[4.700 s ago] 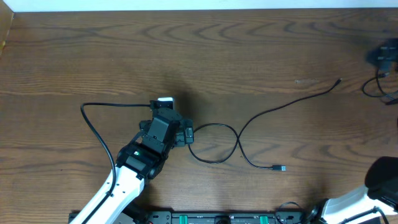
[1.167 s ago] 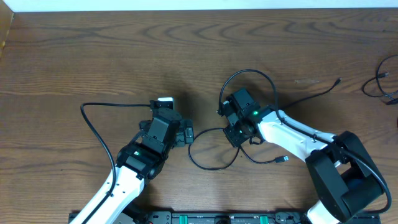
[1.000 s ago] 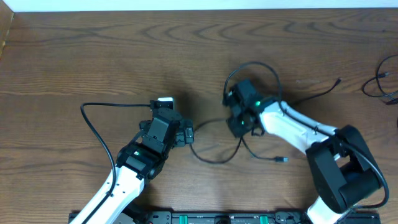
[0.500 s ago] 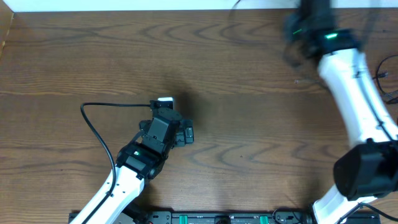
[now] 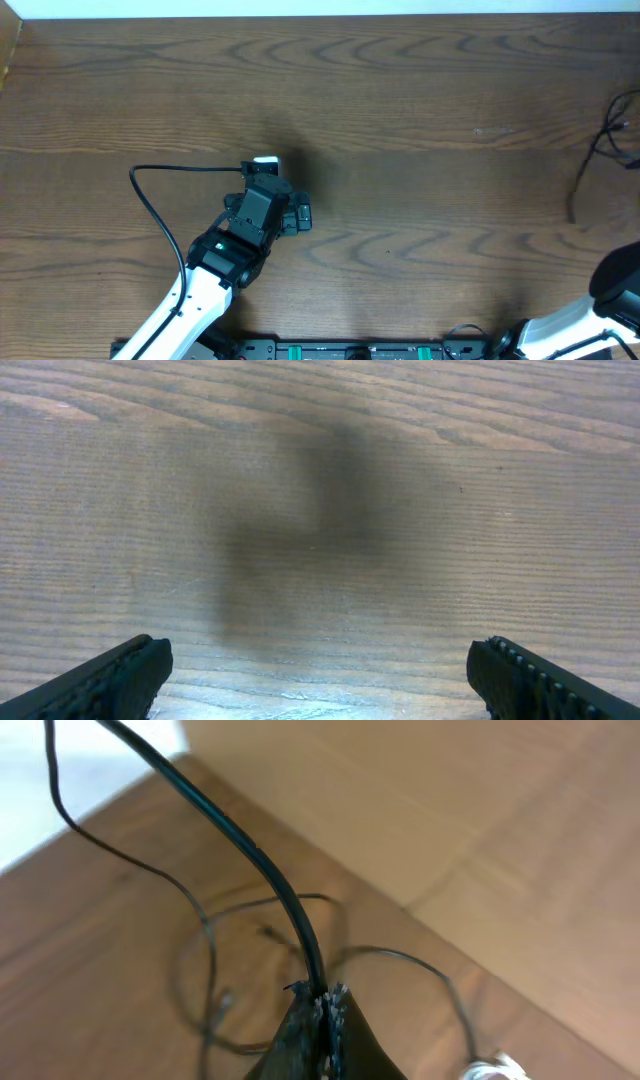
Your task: Untangle cables
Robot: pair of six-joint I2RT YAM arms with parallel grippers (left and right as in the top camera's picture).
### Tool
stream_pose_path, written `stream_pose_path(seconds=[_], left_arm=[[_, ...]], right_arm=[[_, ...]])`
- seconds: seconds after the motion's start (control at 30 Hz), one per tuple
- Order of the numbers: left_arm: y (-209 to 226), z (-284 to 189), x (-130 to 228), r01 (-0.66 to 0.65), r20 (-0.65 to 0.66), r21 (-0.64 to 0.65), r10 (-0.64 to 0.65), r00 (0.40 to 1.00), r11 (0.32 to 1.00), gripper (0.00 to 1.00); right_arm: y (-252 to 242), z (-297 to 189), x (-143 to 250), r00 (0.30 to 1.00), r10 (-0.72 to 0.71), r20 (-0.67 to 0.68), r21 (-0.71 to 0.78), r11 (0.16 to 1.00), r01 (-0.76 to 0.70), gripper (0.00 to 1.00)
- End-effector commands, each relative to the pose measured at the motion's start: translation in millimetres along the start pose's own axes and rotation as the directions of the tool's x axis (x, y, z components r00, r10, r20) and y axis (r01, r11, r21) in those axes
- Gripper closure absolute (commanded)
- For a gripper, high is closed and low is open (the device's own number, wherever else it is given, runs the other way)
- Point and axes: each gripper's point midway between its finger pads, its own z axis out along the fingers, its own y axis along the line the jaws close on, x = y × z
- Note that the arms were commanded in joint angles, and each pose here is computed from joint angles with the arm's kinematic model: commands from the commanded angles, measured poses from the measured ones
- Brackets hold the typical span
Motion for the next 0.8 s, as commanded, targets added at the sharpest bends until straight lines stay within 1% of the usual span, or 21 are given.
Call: stream_pose_path(seconds=[0.0, 0.2, 0.23, 0.27, 0.3, 0.33, 0.37, 0.4, 0.43, 0.6, 0.7, 0.77], left_arm=[[2, -2, -6, -0.003, 0.016, -0.01, 0.003, 1.0, 1.0, 0.0], [2, -2, -6, -0.003, 0.016, -0.01, 0.003, 1.0, 1.0, 0.0], [2, -2, -6, -0.003, 0.015, -0.01, 0.004, 1.0, 1.0, 0.0], [2, -2, -6, -0.003, 0.015, -0.01, 0.004, 1.0, 1.0, 0.0], [2, -2, -6, -0.003, 0.015, -0.01, 0.004, 1.0, 1.0, 0.0], [2, -2, -6, -0.003, 0.015, -0.01, 0.004, 1.0, 1.0, 0.0], [2, -2, -6, -0.003, 0.015, -0.01, 0.004, 1.0, 1.0, 0.0], [2, -2, -6, -0.003, 0.016, -0.01, 0.003, 1.0, 1.0, 0.0], [2, -2, -6, -0.003, 0.015, -0.01, 0.004, 1.0, 1.0, 0.0], [2, -2, -6, -0.003, 0.015, -0.01, 0.004, 1.0, 1.0, 0.0], [2, -2, -6, -0.003, 0.015, -0.01, 0.004, 1.0, 1.0, 0.0], [2, -2, -6, -0.003, 0.015, -0.01, 0.004, 1.0, 1.0, 0.0]], right_arm=[[-33, 3, -4, 0.998, 0.06, -0.003, 0.046, 0.997, -0.06, 0.99], [-59, 9, 0, 0.996, 0.086, -0.023, 0.089, 0.993, -0.084, 0.99], [-61, 9, 0, 0.996, 0.087, -0.026, 0.092, 0.992, -0.085, 0.97], [-62, 9, 0, 0.996, 0.089, -0.027, 0.094, 0.992, -0.086, 0.89], [-64, 9, 1, 0.995, 0.094, -0.029, 0.097, 0.991, -0.091, 0.74], [-63, 9, 1, 0.995, 0.094, -0.029, 0.096, 0.991, -0.091, 0.54], [-63, 9, 1, 0.994, 0.101, -0.029, 0.097, 0.99, -0.098, 0.27], [-63, 9, 1, 0.994, 0.101, -0.03, 0.094, 0.991, -0.098, 0.11], [-61, 9, 2, 0.994, 0.1, -0.033, 0.083, 0.992, -0.097, 0.01], [-43, 10, 8, 0.993, 0.094, -0.072, -0.019, 0.995, -0.096, 0.01], [-21, 7, 14, 0.991, 0.083, -0.107, -0.135, 0.986, -0.097, 0.01], [-2, 2, 20, 0.99, 0.039, -0.135, -0.236, 0.969, -0.071, 0.01]])
